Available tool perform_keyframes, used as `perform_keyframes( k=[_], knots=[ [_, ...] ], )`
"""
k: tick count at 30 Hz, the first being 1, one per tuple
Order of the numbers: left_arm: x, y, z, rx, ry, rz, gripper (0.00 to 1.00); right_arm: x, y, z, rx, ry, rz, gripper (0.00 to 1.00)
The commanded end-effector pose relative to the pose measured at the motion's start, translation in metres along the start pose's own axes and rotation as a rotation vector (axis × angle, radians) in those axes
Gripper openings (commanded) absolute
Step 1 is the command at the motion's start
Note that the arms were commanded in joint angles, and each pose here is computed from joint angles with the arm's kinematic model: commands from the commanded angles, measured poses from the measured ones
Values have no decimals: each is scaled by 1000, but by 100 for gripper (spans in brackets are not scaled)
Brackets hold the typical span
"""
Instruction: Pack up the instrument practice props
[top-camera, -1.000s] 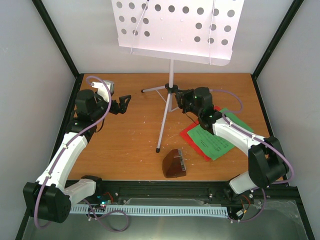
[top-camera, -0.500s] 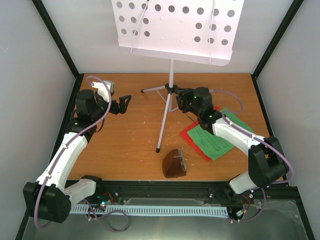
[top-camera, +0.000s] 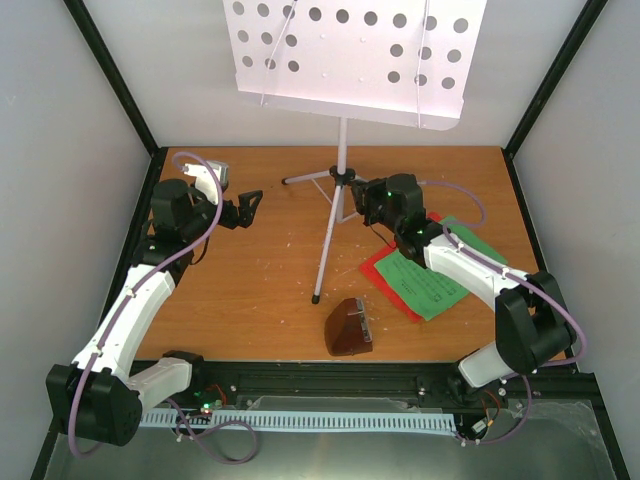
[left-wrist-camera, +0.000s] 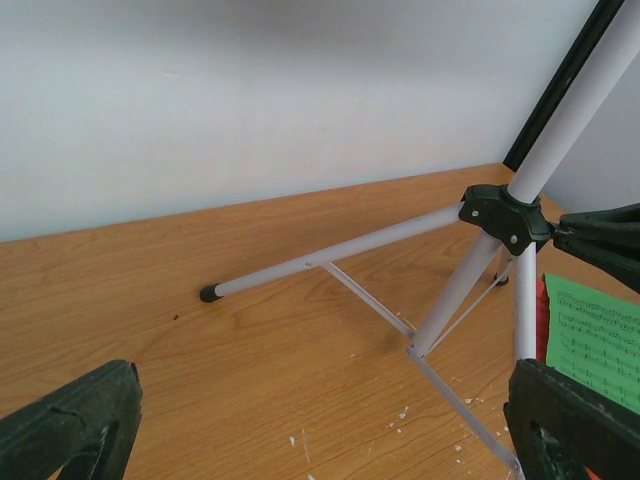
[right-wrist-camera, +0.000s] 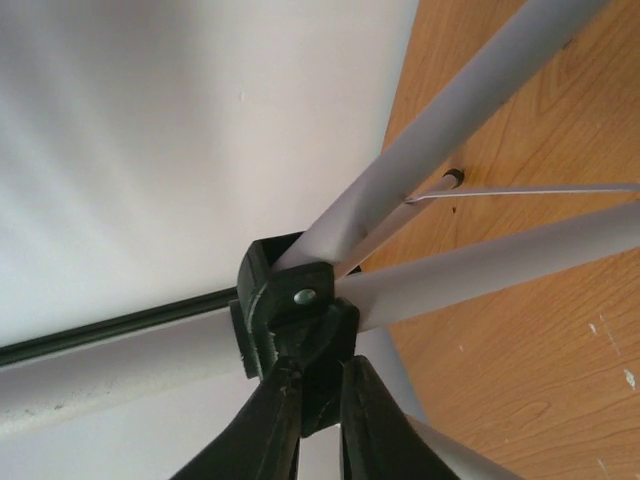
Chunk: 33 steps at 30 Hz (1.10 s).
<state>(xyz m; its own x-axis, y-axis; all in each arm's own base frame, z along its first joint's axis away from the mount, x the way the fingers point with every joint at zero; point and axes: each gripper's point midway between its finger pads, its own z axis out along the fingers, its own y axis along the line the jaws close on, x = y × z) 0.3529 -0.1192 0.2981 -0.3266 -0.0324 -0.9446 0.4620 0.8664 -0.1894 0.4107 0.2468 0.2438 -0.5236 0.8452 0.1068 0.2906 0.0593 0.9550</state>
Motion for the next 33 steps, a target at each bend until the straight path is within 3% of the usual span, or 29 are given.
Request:
perform_keyframes(
  k=[1,3,7,12,15,33],
  knots=[
    [-3,-1,0,11,-3,-12,100,0,3,5,-5,-12,1,9],
    [-3,-1,0,11,-3,-11,100,-1,3,5,-4,-14,-1,5],
    [-3,-1,1,10,-2,-11,100,0,1,4,-1,-14,-8,6],
    [-2,-1,1,12,-1,-12,100,-3,-1,3,1,-29,-18,22],
    [-1,-1,2,14,2,-14,99,-2,-1,5,-2,-20,-18,26],
    [-2,-2,1,16,1,-14,99,-4,10,12,-35,-35,-83,17]
  ],
)
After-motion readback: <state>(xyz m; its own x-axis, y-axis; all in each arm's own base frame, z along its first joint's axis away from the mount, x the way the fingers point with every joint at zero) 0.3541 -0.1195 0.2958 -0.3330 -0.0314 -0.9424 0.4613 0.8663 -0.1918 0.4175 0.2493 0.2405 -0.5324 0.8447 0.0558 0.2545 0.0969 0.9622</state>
